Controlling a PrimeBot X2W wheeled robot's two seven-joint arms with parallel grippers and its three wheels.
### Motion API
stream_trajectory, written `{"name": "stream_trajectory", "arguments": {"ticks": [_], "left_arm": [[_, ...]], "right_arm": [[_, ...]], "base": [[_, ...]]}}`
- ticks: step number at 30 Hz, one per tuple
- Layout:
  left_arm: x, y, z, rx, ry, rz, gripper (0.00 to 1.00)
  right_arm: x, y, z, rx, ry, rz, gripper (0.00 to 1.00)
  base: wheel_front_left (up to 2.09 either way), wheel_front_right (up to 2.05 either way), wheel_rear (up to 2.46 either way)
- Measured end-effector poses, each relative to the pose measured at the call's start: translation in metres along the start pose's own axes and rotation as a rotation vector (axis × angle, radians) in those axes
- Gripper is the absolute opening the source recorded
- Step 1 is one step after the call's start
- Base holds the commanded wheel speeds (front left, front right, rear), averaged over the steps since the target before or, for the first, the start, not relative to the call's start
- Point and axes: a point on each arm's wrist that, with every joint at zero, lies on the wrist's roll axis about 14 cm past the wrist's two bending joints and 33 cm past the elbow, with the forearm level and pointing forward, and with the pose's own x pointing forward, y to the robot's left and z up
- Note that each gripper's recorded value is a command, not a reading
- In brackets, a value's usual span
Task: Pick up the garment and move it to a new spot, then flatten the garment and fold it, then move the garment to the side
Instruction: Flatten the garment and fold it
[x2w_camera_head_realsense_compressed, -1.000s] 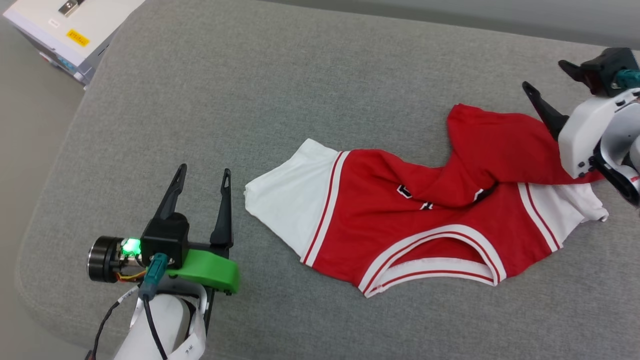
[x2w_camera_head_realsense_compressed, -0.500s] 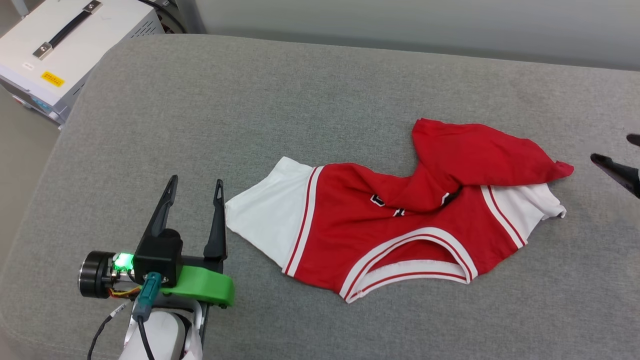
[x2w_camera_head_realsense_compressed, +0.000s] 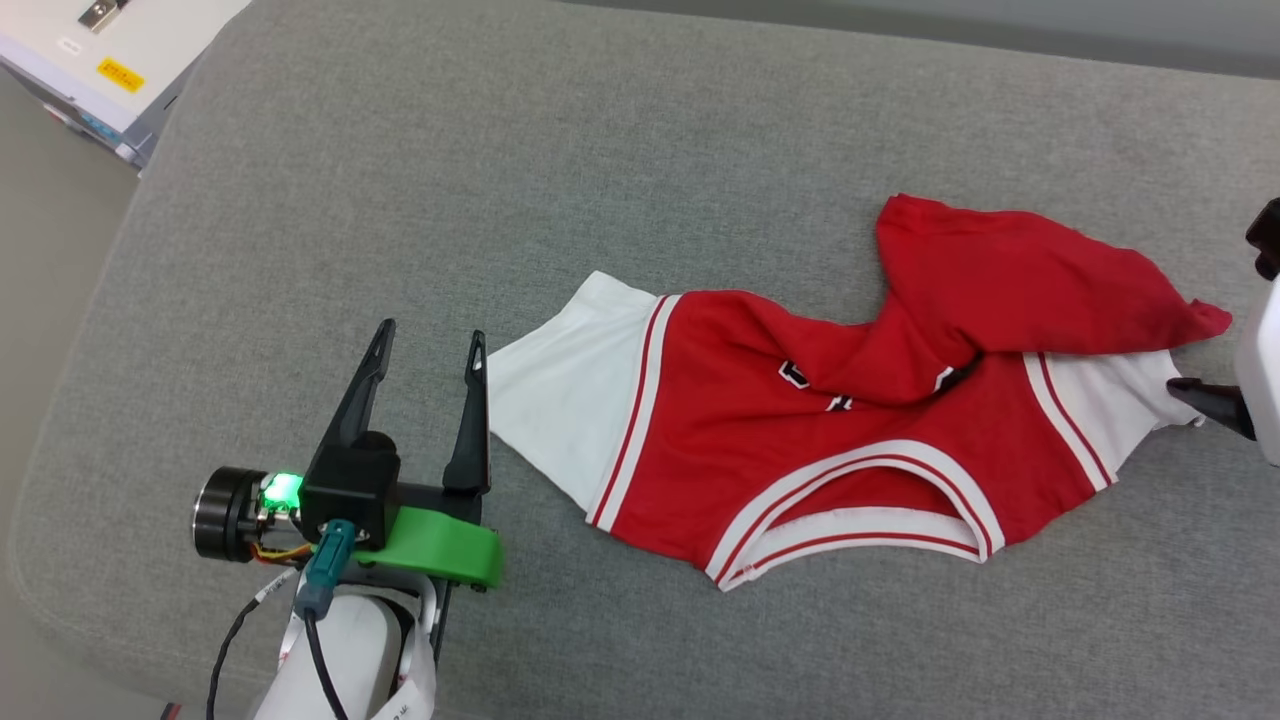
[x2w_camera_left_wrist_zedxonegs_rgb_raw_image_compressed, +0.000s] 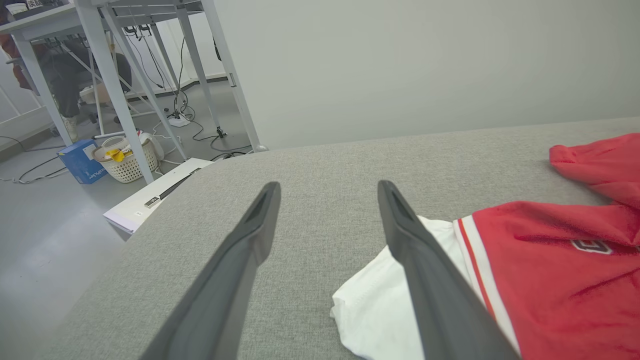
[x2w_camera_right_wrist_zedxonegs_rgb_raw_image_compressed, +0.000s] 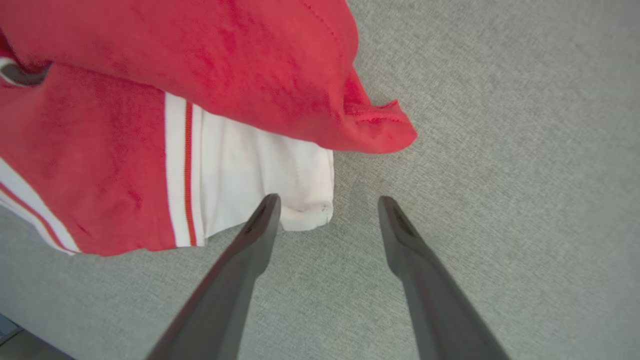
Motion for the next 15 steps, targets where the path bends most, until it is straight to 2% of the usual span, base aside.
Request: {"name": "stream_trajectory", "arguments": {"ticks": [5,9,10,11,12,15], "left_arm": [[0.006,0.005,-0.009,0.011,0.023,0.011,1.0],[0.007,0.009,-0.016,0.013,0.044,0.022,1.0],[0.007,0.01,-0.018,0.014,0.049,0.028,1.0],[0.007,0.012,-0.019,0.015,0.054,0.033,1.0],[0.007,0.013,-0.02,0.018,0.057,0.037,1.0],[0.006,0.014,-0.019,0.02,0.054,0.035,1.0]], "right_arm": [[0.041,0.011,-0.02,0.044,0.074,0.034,1.0],[0.057,0.015,-0.033,0.031,0.13,0.047,1.0],[0.058,0.015,-0.032,0.026,0.128,0.05,0.93],[0.059,0.016,-0.03,0.022,0.118,0.052,0.36],[0.059,0.016,-0.029,0.019,0.105,0.053,0.0],[0.054,0.021,-0.019,-0.002,0.046,0.059,0.0]], "base": [[0.0,0.0,0.0],[0.0,0.0,0.0],[0.0,0.0,0.0],[0.0,0.0,0.0],[0.0,0.0,0.0],[0.0,0.0,0.0]]}}
